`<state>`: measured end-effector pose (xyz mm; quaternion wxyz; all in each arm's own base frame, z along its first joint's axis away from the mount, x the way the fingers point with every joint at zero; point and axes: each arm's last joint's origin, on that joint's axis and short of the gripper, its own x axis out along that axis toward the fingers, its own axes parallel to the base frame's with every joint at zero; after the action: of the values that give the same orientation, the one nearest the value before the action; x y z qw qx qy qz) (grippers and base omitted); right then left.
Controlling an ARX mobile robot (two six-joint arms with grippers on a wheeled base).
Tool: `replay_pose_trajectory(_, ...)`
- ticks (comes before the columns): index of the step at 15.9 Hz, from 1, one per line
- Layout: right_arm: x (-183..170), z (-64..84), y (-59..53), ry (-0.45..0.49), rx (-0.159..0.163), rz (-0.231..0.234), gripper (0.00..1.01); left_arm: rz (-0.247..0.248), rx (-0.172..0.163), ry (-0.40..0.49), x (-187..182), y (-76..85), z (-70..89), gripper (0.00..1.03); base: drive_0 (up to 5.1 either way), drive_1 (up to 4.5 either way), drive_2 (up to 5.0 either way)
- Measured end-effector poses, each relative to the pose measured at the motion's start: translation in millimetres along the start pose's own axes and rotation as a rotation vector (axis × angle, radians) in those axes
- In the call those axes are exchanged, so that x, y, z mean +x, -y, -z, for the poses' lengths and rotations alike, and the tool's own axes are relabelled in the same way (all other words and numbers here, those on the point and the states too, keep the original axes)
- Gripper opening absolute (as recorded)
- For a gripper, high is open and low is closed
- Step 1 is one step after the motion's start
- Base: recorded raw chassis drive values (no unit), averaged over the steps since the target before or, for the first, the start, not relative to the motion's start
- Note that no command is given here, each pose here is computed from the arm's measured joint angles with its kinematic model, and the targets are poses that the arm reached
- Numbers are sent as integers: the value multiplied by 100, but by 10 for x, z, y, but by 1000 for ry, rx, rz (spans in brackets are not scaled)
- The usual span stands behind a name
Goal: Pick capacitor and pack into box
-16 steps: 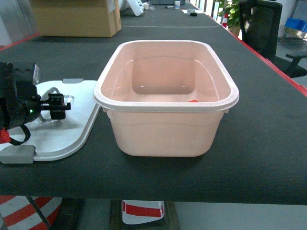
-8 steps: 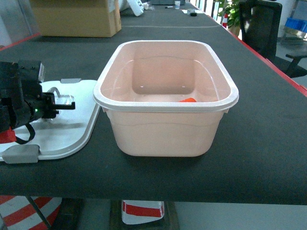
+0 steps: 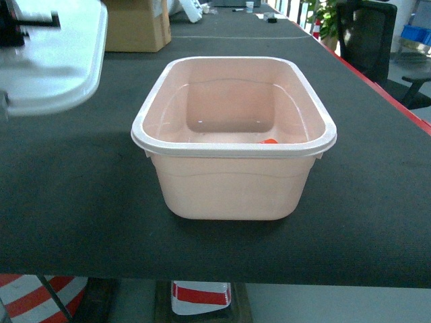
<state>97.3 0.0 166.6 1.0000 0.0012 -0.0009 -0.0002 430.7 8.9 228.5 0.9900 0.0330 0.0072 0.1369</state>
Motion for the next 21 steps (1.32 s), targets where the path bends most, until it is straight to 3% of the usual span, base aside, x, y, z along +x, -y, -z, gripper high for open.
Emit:
replay_pose_trajectory(1,0,0,0,0,0,0,98,8,-16,45,-160,149,-254,2,0,0,0)
replay_pose_trajectory(2,0,0,0,0,0,0,98,32,-26,42,-288,345,-358,2,0,0,0)
replay_pose_trajectory(5,0,0,0,0,0,0,98,99,-13,-64,-549,1000,-278,2,0,0,0)
replay_pose_trajectory(8,0,0,0,0,0,0,98,158,-37,-77,-718,1595,-382,2,0,0,0)
replay_pose_trajectory(11,0,0,0,0,0,0,98,214,-31,-94,-872,2041,-359,2,0,0,0)
replay_pose_trajectory(14,0,0,0,0,0,0,98,228,-3,-123,-984,2295,-210,2,0,0,0)
replay_pose_trajectory(16,0,0,0,0,0,0,98,239,-3,-144,-1004,2398,-151,2,0,0,0)
replay_pose_trajectory(21,0,0,0,0,0,0,98,245,13,-196,-979,2482,20,2,0,0,0)
